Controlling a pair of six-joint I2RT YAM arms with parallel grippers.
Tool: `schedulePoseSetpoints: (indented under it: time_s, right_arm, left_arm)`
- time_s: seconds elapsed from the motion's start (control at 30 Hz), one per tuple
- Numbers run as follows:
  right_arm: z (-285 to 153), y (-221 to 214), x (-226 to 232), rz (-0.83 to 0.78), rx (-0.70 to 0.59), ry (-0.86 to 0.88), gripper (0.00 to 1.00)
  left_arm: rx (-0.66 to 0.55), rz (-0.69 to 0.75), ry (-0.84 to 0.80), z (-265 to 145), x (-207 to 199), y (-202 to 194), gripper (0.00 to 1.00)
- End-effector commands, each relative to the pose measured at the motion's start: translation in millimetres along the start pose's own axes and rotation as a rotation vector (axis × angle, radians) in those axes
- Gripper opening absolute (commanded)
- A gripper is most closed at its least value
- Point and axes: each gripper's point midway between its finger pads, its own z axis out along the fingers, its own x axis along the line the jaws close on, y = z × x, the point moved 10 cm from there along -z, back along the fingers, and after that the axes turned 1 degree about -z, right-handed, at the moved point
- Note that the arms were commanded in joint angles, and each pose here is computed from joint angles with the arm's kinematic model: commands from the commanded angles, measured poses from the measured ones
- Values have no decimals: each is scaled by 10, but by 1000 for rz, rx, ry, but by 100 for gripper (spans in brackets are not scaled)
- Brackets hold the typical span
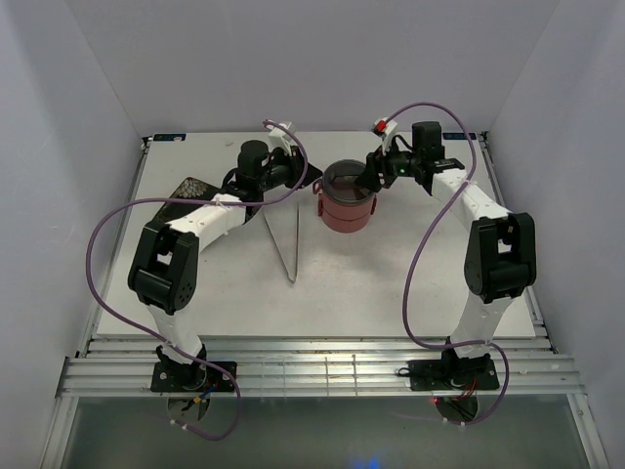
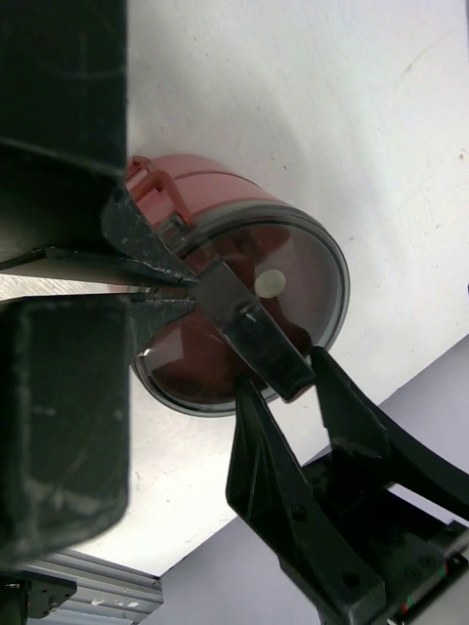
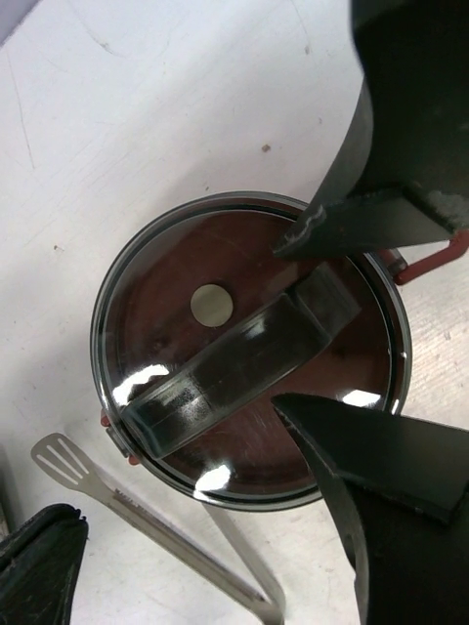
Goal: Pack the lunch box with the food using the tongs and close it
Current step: Adjust the box lid on the packing box.
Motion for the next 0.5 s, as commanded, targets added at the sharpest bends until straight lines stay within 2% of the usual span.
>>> schedulePoseSetpoints:
  time_s: [0.0,0.47]
  right_arm:
    - [-62,19,94,44,-6,-12,62]
    - [-56,-21,94,68,1,-30,55]
  left_arm:
    - [-26,46,-50,53,-167,141,18]
    - [-15,89,-62,134,-289,56,20]
